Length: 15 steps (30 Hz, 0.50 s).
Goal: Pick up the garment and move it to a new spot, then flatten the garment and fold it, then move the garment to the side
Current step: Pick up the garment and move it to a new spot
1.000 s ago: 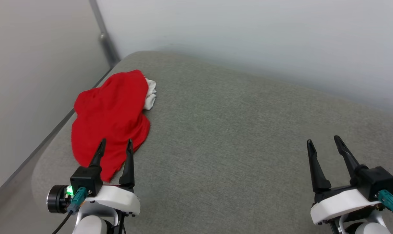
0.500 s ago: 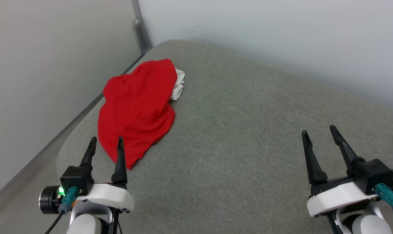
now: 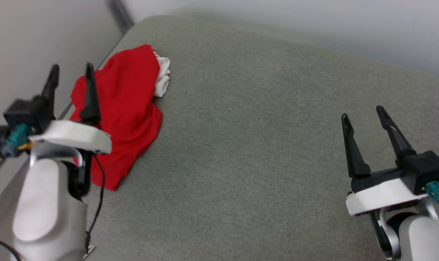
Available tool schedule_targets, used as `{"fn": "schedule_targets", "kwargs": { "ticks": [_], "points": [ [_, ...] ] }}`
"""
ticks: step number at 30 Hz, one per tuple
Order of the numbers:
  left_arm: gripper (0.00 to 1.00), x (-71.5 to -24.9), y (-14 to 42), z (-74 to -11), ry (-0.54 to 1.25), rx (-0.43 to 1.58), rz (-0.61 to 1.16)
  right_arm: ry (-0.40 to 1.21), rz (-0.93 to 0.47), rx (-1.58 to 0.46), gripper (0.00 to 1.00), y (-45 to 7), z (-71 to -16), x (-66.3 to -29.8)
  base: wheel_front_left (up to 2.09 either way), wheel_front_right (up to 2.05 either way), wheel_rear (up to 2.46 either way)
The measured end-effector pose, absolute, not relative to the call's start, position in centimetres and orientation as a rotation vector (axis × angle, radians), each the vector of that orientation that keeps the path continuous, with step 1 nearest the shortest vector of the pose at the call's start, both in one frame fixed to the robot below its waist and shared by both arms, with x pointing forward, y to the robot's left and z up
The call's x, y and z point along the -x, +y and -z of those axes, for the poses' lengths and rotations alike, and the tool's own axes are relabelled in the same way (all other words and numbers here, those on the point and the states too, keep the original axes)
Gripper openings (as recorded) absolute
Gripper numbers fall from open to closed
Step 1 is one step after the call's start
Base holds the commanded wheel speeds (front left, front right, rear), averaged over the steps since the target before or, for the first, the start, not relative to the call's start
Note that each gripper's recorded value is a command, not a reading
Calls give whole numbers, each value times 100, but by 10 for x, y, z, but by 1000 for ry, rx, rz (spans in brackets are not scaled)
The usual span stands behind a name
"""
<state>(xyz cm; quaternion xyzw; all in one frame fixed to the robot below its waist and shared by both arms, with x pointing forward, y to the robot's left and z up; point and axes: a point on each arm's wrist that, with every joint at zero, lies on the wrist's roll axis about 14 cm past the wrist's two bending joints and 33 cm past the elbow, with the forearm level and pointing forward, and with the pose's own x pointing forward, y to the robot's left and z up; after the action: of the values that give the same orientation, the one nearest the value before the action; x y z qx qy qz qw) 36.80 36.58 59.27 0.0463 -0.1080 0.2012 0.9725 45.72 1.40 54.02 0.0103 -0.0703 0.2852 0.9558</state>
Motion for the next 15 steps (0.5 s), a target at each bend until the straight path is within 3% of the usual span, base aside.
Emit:
{"fn": "schedule_targets", "kwargs": {
  "ticks": [9,15],
  "points": [
    [100,-452,400,-546,228,12,-348,-103,-478,-29,100,-22,-512,-486,0,0,0],
    [100,-457,410,-463,625,125,-356,-54,-414,-24,100,-46,-484,-499,0,0,0]
  ]
}}
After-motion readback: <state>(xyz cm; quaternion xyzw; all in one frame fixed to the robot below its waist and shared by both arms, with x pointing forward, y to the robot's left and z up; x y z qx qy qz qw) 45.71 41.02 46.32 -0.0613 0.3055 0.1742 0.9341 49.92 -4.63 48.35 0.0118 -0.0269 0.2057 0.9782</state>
